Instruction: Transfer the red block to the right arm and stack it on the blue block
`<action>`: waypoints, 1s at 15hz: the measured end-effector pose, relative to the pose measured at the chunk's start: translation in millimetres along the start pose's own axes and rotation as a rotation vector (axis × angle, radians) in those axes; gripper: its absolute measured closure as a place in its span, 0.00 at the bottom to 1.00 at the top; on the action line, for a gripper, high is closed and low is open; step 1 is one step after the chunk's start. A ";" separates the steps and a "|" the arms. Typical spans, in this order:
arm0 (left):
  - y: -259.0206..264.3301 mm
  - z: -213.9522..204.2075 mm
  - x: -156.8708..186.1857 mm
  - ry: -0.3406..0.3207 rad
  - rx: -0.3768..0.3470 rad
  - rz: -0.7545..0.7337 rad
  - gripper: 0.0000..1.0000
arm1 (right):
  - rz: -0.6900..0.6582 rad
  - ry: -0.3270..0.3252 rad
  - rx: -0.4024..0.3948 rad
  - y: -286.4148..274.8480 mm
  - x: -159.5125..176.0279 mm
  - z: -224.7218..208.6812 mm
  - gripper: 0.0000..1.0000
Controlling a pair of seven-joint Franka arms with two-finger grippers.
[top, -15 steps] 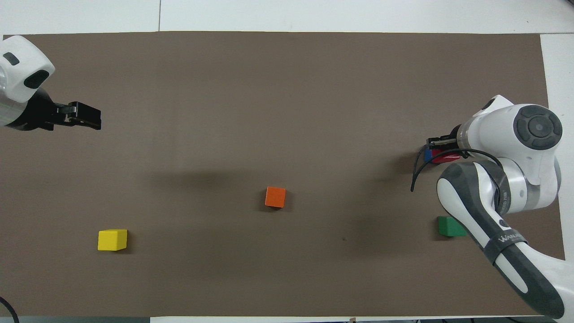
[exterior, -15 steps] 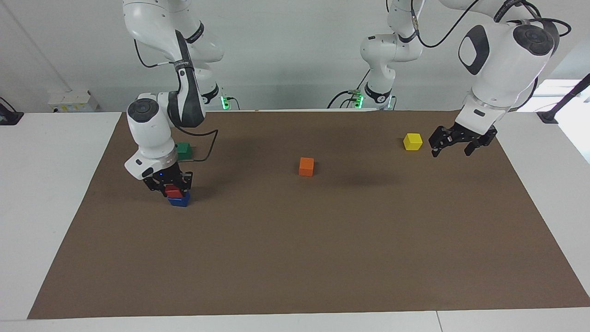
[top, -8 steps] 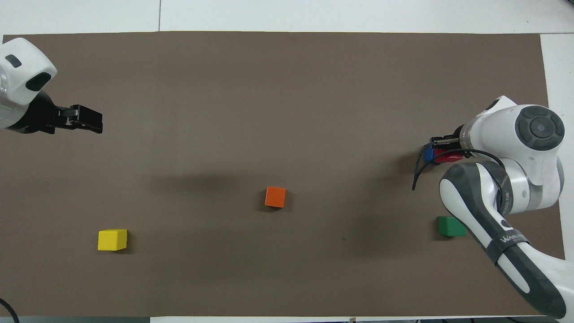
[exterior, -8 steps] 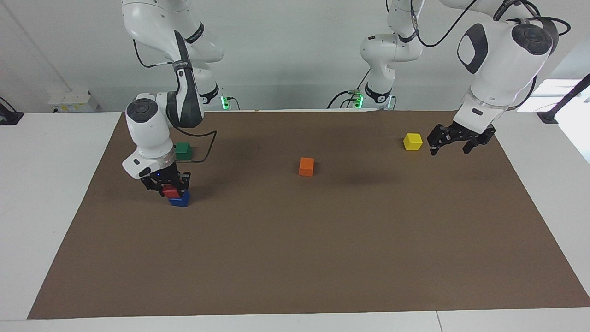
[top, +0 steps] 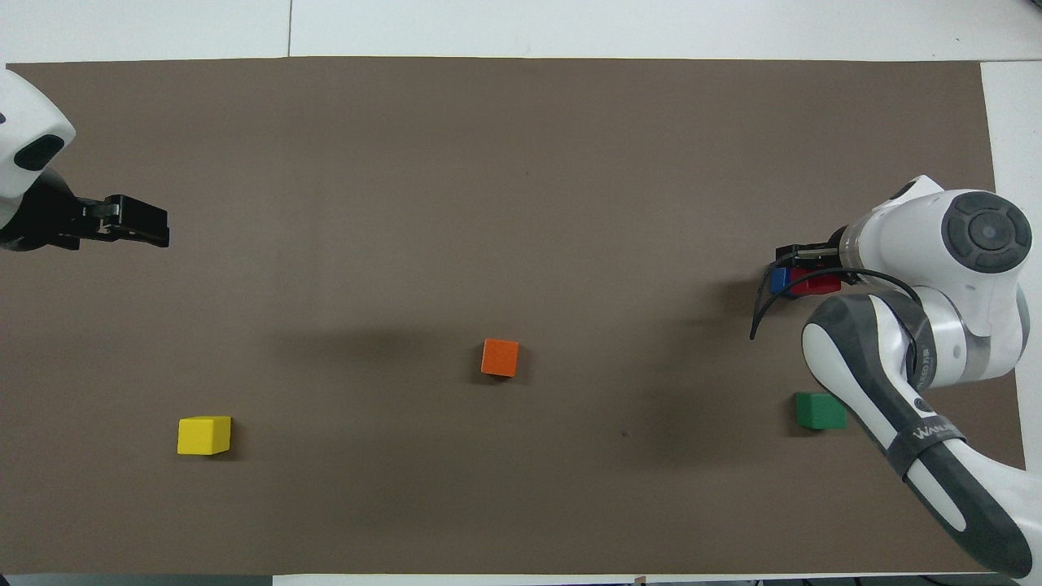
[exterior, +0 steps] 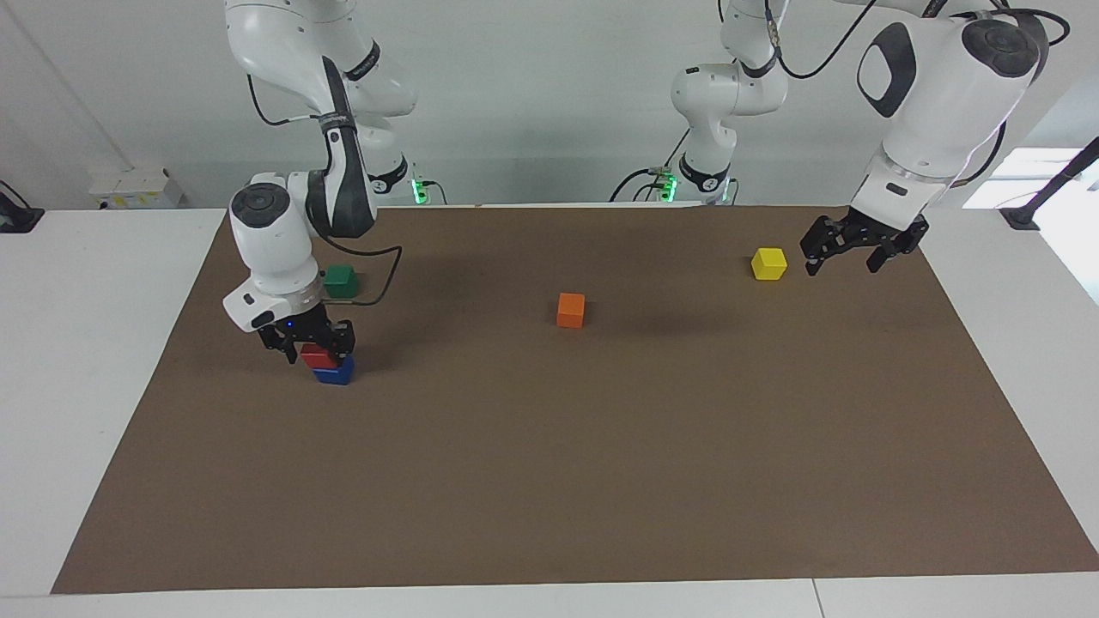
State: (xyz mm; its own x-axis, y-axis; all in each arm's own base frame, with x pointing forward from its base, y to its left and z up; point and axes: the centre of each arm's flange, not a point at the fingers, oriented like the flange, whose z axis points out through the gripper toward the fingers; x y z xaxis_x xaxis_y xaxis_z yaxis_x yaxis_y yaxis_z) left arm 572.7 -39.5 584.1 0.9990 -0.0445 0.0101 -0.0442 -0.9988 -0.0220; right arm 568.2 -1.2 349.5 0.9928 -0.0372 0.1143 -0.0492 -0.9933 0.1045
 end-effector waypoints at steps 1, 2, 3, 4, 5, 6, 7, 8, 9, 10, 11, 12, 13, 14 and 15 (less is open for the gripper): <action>-1.6 -1.9 -0.9 0.003 0.000 -0.003 0.00 | 0.000 0.001 0.000 0.0 0.1 -0.2 0.00; -1.8 -2.5 -1.1 0.004 0.000 -0.003 0.00 | 0.000 0.003 0.000 0.0 0.3 -0.7 0.00; -1.6 -2.2 -1.2 0.003 0.000 -0.003 0.00 | 0.000 0.005 0.000 0.1 0.9 -1.4 0.00; -1.3 -2.1 -1.2 0.003 0.000 -0.003 0.00 | 0.001 0.011 0.001 0.4 2.7 -3.6 0.00; -1.3 -2.1 -1.2 0.003 0.000 -0.002 0.00 | 0.002 0.018 0.001 0.8 5.6 -7.5 0.00; -1.3 -2.1 -1.2 0.003 0.000 -0.003 0.00 | 0.004 0.021 -0.001 1.4 9.5 -13.2 0.00; -1.3 -2.1 -1.2 0.003 0.000 -0.003 0.00 | 0.006 0.015 -0.005 2.0 14.0 -20.8 0.00; -1.3 -2.1 -1.2 0.003 0.000 -0.003 0.00 | 0.007 0.005 -0.010 2.4 19.4 -31.2 0.00; -1.3 -2.1 -1.2 0.003 0.000 -0.003 0.00 | 0.007 0.001 -0.015 1.6 25.6 -44.2 0.00; -1.3 -2.1 -1.2 0.003 0.000 -0.003 0.00 | 0.004 0.000 -0.019 -0.8 31.7 -59.0 0.00; -1.3 -2.0 -1.2 0.002 0.000 -0.003 0.00 | 0.002 -0.003 -0.022 -3.0 36.3 -73.3 0.00; -1.3 -2.0 -1.2 0.002 0.000 -0.003 0.00 | 0.005 -0.014 -0.024 -4.4 40.4 -89.1 0.00; -1.3 -2.0 -1.2 0.002 0.000 -0.003 0.00 | 0.008 -0.030 -0.023 -4.7 44.2 -107.4 0.00; -1.3 -2.0 -1.2 0.002 0.000 -0.003 0.00 | 0.001 -0.049 -0.018 -3.7 47.2 -127.3 0.00; -1.3 -2.0 -1.2 0.002 0.000 -0.003 0.00 | -0.016 -0.066 -0.006 -1.1 49.4 -149.0 0.00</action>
State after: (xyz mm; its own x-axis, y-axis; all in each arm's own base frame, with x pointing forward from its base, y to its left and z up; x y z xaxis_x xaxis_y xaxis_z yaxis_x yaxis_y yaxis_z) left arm 571.5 -38.2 586.2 0.9991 -0.0412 0.0125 -0.0409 -0.9989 -0.0221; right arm 600.9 14.3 502.2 0.9985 -0.0287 0.0467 -0.0338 -0.9932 0.1116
